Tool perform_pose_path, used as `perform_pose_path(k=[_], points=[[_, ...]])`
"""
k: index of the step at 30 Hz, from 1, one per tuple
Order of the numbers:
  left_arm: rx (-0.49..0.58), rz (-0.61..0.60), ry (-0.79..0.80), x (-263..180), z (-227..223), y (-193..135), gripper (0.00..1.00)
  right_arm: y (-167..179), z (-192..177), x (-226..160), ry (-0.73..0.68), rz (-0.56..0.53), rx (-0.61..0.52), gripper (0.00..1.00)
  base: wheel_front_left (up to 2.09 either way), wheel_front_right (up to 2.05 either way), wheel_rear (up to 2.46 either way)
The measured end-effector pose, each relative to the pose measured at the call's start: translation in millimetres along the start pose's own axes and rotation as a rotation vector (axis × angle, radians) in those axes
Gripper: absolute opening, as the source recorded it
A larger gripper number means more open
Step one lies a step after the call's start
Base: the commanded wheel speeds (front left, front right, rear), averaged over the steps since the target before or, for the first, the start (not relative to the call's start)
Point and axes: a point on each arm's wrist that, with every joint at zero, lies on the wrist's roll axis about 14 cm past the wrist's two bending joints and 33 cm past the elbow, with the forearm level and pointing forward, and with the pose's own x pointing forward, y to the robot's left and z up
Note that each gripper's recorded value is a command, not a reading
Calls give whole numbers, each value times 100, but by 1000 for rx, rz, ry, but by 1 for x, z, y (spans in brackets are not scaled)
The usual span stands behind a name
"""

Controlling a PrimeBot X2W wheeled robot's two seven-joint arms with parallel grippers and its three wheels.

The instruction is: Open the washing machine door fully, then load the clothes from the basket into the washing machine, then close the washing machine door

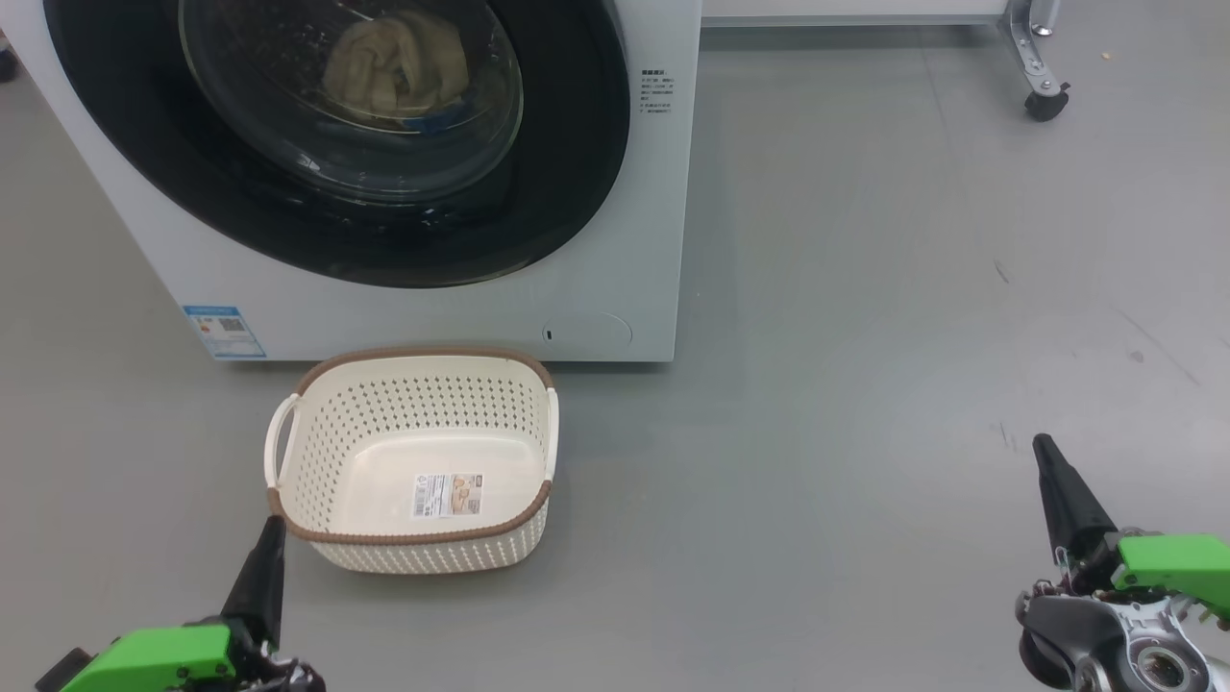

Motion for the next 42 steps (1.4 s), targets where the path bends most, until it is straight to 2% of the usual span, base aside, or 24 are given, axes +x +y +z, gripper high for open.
perform_pose_path(k=[42], points=[[-2,1,5,0,-1,0,0,0,0,0,0,0,0,0,0,0,0]])
